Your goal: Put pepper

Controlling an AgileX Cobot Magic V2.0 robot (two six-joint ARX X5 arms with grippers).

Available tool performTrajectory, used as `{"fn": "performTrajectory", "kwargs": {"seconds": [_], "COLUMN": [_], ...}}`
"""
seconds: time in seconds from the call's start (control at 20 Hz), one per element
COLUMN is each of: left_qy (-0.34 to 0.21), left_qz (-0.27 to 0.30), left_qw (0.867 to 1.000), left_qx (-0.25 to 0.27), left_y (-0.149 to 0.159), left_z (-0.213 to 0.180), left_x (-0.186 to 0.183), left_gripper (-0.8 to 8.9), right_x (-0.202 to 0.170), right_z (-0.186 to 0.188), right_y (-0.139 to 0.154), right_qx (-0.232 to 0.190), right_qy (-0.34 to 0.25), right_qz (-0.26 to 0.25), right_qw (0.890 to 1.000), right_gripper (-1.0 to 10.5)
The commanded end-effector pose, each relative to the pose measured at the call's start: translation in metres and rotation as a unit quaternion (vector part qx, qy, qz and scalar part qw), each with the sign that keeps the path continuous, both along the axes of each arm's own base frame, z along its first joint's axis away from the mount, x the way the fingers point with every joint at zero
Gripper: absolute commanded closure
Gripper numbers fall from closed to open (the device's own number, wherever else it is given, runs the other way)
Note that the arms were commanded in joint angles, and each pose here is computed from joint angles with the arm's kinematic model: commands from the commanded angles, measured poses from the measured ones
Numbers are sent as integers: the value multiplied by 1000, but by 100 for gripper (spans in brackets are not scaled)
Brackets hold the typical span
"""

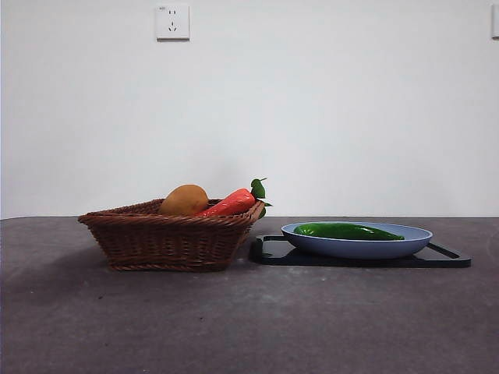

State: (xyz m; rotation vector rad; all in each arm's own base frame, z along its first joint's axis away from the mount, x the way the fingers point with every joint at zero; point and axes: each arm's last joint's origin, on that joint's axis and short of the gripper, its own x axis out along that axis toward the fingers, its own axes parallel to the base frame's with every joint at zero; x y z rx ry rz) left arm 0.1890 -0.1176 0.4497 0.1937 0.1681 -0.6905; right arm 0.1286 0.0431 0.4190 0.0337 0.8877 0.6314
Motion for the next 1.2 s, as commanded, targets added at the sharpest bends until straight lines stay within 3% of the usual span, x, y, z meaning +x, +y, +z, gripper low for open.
{"fn": "performTrajectory", "kwargs": {"seconds": [0.05, 0.25, 0.4, 0.55, 0.85, 1.2], "left_qy": [-48, -141, -210, -242, -207, -141], "left_qz": [41, 134, 193, 233, 280, 308], "left_qw": [998, 979, 956, 939, 934, 933], "left_qx": [-18, -53, -68, -72, -79, -119], "left_y": [25, 72, 95, 107, 118, 122], "left_z": [14, 3, -37, -85, -182, -256], "left_x": [-6, -36, -60, -76, -89, -91], "left_gripper": [806, 805, 806, 806, 806, 806], "right_x": [-1, -1, -1, -1, -1, -1], "right_z": [3, 3, 3, 3, 3, 3], "right_y": [0, 0, 0, 0, 0, 0], "right_qx": [-1, -1, -1, -1, -1, -1], "right_qy": [2, 2, 2, 2, 2, 2], "right_qz": [1, 1, 1, 1, 1, 1], "right_qw": [1000, 1000, 1000, 1000, 1000, 1000], "right_gripper": [936, 936, 936, 936, 936, 936]}}
